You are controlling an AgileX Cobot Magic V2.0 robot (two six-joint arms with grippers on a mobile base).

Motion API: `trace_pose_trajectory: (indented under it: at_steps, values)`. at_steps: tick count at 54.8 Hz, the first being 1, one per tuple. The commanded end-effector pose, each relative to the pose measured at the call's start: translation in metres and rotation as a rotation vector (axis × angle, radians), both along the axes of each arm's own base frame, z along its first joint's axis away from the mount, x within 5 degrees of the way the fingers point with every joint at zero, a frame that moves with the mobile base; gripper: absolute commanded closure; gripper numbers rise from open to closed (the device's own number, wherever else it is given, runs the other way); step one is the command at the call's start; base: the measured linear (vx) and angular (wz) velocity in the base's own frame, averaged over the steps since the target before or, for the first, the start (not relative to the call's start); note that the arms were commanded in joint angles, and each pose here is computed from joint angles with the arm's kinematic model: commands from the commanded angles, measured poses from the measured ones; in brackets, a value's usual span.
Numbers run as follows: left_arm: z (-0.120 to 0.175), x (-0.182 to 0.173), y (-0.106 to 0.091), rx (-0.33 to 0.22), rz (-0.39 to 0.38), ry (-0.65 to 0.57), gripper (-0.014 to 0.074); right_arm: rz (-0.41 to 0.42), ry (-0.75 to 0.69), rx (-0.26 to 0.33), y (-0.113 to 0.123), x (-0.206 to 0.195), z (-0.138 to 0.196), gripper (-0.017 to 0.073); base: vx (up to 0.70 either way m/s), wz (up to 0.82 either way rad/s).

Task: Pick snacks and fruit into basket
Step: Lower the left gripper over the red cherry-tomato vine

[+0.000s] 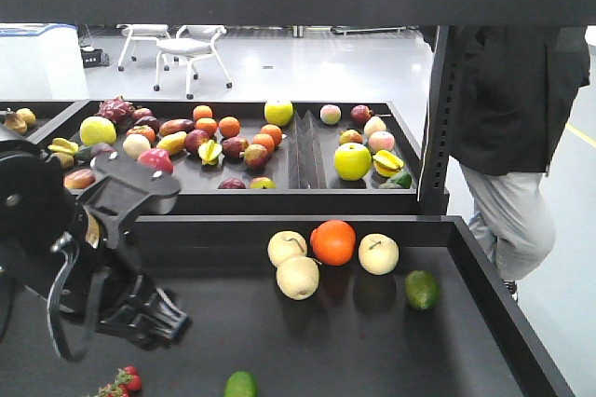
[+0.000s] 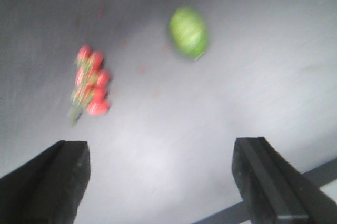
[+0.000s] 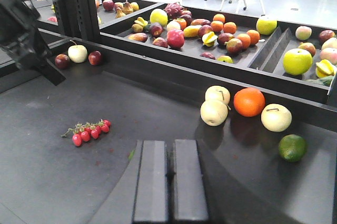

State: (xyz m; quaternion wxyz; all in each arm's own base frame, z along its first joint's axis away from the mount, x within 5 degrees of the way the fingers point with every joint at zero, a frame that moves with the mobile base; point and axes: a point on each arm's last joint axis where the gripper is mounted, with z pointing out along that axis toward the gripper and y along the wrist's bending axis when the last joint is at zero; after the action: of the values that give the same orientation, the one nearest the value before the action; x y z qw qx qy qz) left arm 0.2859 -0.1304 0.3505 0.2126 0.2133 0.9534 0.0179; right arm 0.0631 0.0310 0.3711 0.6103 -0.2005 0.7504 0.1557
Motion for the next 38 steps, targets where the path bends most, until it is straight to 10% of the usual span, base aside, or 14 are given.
trace_pose_trajectory:
  at_steps: [1,15,38]
  values:
    - [0.004,0.017,0.02,0.003,0.042,-0.027,-0.0059,0.012,-0.067,0.046,0.001,0.0,0.014,0.0548,0.0,0.0]
    - [-0.049,0.066,0.052,0.112,-0.018,0.072,-0.0059,0.024,-0.042,0.07,0.003,-0.001,0.013,0.0545,0.0,0.0]
    - [-0.139,0.124,0.083,0.039,-0.1,0.113,-0.0048,0.021,-0.03,0.064,0.002,-0.001,0.012,0.0538,0.0,0.0]
